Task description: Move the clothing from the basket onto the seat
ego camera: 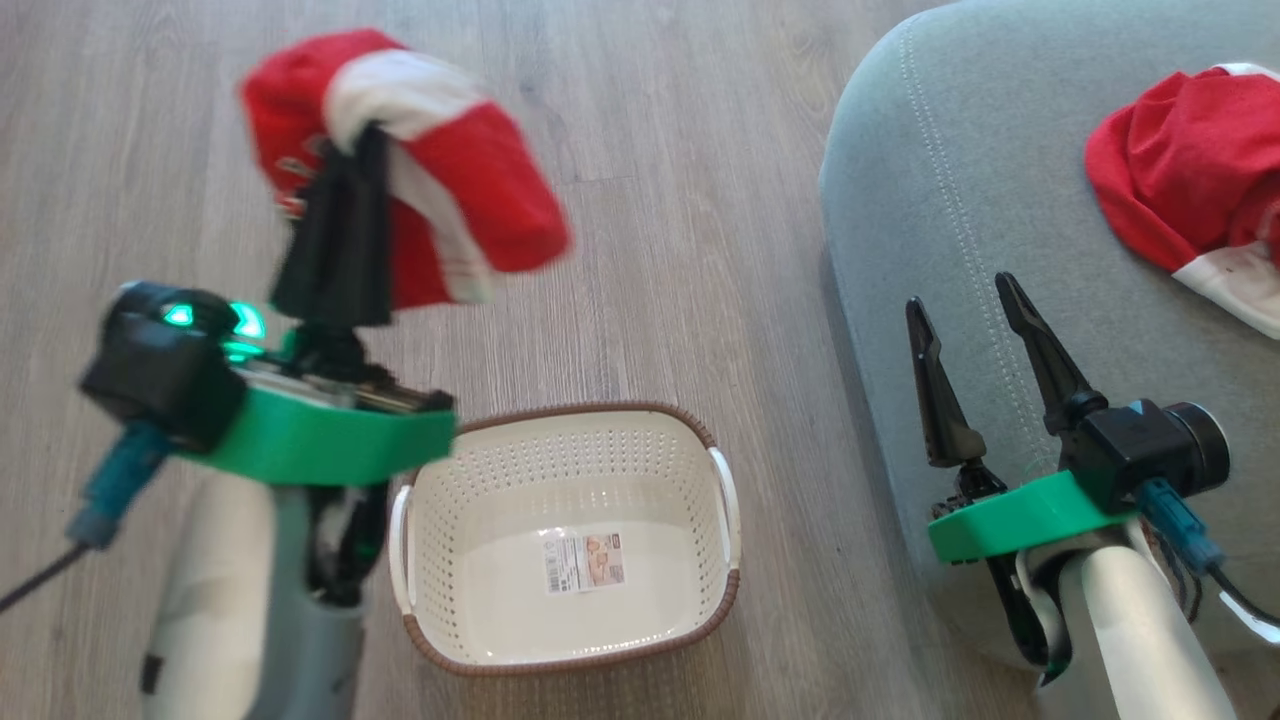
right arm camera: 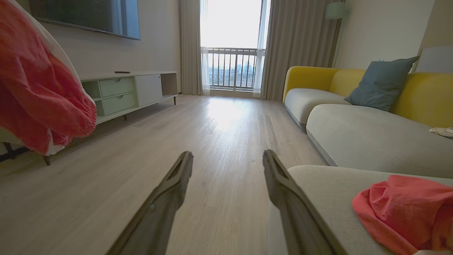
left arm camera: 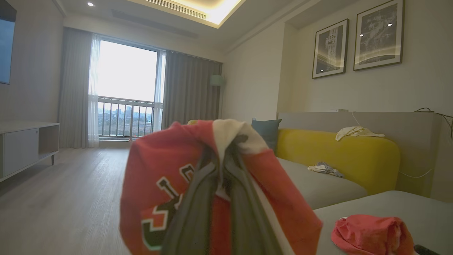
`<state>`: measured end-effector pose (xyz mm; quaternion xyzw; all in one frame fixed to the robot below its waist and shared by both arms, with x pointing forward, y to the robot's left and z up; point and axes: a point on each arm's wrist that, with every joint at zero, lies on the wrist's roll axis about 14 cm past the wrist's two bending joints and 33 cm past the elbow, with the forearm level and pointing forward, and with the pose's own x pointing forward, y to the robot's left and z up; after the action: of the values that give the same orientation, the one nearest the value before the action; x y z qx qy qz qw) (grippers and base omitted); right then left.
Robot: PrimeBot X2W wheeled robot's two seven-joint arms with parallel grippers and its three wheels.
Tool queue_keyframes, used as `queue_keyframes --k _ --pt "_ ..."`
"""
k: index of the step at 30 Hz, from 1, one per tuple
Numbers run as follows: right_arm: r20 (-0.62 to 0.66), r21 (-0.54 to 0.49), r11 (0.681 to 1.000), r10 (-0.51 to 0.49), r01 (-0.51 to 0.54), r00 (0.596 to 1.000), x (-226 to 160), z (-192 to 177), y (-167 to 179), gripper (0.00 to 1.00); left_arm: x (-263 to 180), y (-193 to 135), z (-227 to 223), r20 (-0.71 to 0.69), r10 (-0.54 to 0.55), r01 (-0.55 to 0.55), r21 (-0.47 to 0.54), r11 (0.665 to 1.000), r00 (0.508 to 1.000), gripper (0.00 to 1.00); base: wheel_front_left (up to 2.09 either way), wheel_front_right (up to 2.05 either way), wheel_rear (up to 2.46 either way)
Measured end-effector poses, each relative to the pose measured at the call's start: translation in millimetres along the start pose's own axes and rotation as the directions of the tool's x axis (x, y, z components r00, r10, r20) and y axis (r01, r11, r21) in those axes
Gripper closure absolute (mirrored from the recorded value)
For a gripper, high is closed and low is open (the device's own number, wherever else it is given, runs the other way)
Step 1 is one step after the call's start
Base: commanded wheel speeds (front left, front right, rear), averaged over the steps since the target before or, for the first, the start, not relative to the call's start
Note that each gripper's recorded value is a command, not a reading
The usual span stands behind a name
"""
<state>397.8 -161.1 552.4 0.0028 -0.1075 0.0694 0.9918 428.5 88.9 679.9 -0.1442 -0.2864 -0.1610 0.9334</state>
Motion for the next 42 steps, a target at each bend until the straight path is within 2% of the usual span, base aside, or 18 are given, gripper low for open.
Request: queue_keyframes --k 7,12,16,26,36,42 --pt "-0.007 0.005 1.000 0.014 -0.014 1.000 2.8 -3.6 4.7 0.00 -7.7 -36.7 -22.0 -0.068 -0.109 0.106 -0.052 0.993 0.992 1.00 0.00 0.00 0.00" --pt "-0.011 0.007 1.000 0.018 -0.018 1.000 2.2 -4.6 6.2 0.00 -23.8 -68.7 -53.4 -0.167 -0.216 0.202 -0.100 0.974 0.962 1.00 0.00 0.00 0.00" --pt "-0.011 0.005 1.000 0.014 -0.014 1.000 1.4 -4.4 5.0 0.00 -33.9 -76.6 -67.8 -0.215 -0.238 0.216 -0.120 0.969 0.947 1.00 0.00 0.00 0.00" --pt "-0.009 0.003 1.000 0.019 -0.019 1.000 -0.7 -2.7 6.4 0.00 -33.1 -80.6 -65.5 -0.207 -0.252 0.228 -0.130 0.965 0.945 1.00 0.00 0.00 0.00" --pt "-0.002 -0.033 0.989 0.145 -0.145 0.989 -5.0 2.7 32.7 0.00 -29.1 -73.9 -64.5 -0.200 -0.232 0.211 -0.122 0.970 0.952 1.00 0.00 0.00 0.00" --pt "-0.003 -0.030 0.951 0.309 -0.309 0.951 -14.8 3.9 75.5 0.00 -29.1 -71.6 -66.1 -0.204 -0.227 0.206 -0.119 0.971 0.952 1.00 0.00 0.00 0.00"
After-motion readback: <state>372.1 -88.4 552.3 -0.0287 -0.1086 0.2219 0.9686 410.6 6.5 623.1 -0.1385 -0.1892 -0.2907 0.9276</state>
